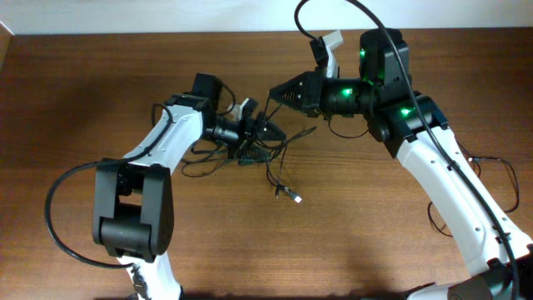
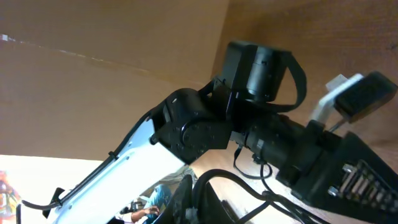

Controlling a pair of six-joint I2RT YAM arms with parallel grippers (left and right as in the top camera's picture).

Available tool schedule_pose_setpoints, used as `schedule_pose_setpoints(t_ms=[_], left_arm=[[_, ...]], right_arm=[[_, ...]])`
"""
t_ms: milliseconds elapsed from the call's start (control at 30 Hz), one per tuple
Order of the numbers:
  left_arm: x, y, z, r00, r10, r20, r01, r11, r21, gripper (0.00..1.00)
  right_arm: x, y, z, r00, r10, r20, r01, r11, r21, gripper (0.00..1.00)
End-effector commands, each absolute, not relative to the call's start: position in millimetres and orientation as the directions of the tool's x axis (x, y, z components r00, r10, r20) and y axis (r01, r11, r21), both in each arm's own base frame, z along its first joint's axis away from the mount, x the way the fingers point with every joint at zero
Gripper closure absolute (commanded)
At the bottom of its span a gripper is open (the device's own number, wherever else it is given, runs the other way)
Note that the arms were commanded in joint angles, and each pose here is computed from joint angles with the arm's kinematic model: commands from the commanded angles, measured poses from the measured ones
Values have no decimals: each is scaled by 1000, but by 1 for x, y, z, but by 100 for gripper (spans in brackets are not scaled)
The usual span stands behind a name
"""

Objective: Untangle cables

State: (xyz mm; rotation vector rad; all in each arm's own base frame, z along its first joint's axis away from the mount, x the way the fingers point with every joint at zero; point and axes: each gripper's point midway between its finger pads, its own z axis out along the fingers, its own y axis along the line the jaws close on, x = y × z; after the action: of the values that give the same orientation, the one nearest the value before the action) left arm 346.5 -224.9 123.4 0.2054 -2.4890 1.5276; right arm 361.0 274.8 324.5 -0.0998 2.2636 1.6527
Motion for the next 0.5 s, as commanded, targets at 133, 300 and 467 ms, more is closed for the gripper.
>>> schedule_pose_setpoints(t_ms=[133, 300, 467], left_arm=[[339, -247, 118, -943, -23, 332, -301, 490, -819, 33], [364, -236, 90, -978, -110, 177, -206, 633, -746, 97], [385, -195, 55, -972, -233, 36, -216, 818, -534, 99]], right_arm=[[360, 277, 334, -936, 127, -329, -279, 304, 911, 96], [351, 280, 340, -927, 93, -364, -325, 287, 901, 96], [328, 275, 381, -860, 109, -499, -455, 279, 846, 96]])
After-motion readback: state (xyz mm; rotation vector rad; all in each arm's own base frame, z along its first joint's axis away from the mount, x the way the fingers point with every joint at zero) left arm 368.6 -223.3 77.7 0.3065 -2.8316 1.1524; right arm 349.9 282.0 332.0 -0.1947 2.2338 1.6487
